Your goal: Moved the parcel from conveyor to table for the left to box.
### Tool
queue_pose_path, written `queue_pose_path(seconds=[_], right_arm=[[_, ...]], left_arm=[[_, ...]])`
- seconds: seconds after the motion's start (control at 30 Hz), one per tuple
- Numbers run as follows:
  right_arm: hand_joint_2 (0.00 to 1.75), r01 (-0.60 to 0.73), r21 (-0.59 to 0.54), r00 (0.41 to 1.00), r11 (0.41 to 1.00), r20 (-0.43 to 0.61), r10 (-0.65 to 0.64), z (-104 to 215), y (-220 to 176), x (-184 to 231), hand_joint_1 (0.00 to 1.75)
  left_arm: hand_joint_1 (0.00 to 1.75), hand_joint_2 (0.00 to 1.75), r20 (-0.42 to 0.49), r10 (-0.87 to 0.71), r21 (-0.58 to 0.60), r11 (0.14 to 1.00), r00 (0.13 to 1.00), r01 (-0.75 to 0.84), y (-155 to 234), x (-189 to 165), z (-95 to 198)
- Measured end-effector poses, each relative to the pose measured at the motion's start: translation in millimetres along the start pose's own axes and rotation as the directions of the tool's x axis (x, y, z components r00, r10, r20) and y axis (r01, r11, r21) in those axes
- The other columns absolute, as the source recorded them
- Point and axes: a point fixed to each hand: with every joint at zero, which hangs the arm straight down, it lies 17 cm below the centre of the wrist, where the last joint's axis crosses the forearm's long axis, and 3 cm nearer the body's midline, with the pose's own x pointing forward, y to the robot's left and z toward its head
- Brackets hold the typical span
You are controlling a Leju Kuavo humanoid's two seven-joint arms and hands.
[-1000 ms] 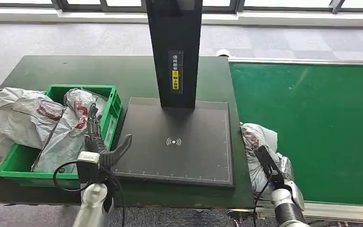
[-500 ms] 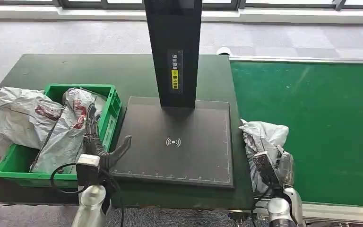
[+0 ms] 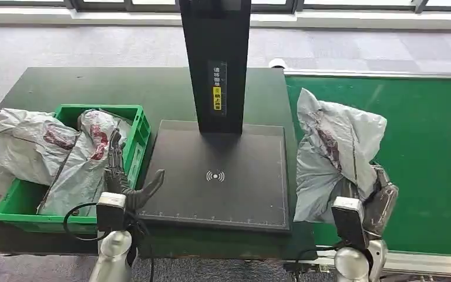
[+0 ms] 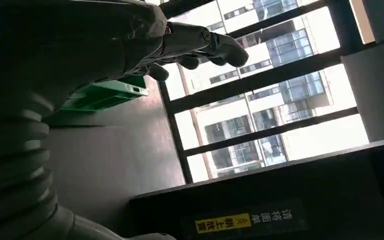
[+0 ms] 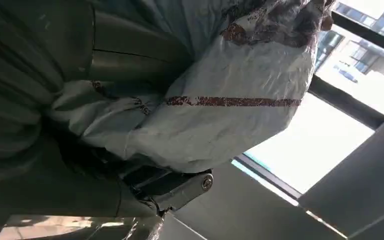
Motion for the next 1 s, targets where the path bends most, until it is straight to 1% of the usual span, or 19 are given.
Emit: queue_pose_path(seconds=[0.17,0.3,0.4,0.47,0.57,0.63,0.77,0.87,1.0], right_arm=[[1.75,0.011,-0.006,1.0,1.0,0.022,-0.011,-2,-1,10,1.75],[1.75,0.018,-0.061,0.999,0.998,0.031,-0.016,-4,-8,19,1.75],[1.75,0.024,-0.113,0.998,0.993,0.059,-0.018,-9,-13,34,1.75],[1.75,0.044,-0.102,0.995,0.994,0.091,-0.035,-13,-6,48,1.75],[1.75,0.076,-0.01,0.984,0.997,0.164,-0.074,-18,26,76,1.75],[1.75,0.109,0.064,0.975,0.992,0.185,-0.119,-18,55,91,1.75],[1.75,0.167,0.171,0.969,0.971,0.154,-0.194,-14,107,98,1.75],[1.75,0.191,0.22,0.969,0.957,0.115,-0.22,-8,139,97,1.75],[1.75,0.206,0.317,0.967,0.926,0.079,-0.242,8,181,100,1.75]], left_arm=[[0.0,1.75,0.0,0.0,0.0,1.0,1.0,0.0,0,0,0],[0.0,1.75,0.0,0.0,-0.001,1.0,1.0,0.0,0,0,0],[0.0,1.75,0.0,-0.003,0.002,1.0,1.0,0.003,0,0,0],[0.0,1.75,-0.002,-0.007,0.006,1.0,1.0,0.007,1,-1,0],[0.0,1.75,-0.01,-0.006,0.016,1.0,1.0,0.006,2,-3,1],[0.0,1.75,-0.016,-0.003,0.024,1.0,1.0,0.003,2,-5,1],[0.0,1.75,-0.026,0.007,0.032,0.999,1.0,-0.007,0,-7,1],[0.0,1.75,-0.036,0.017,0.053,0.999,0.999,-0.015,1,-10,1],[0.0,1.75,-0.042,0.025,0.067,0.998,0.999,-0.022,-2,-11,0]])
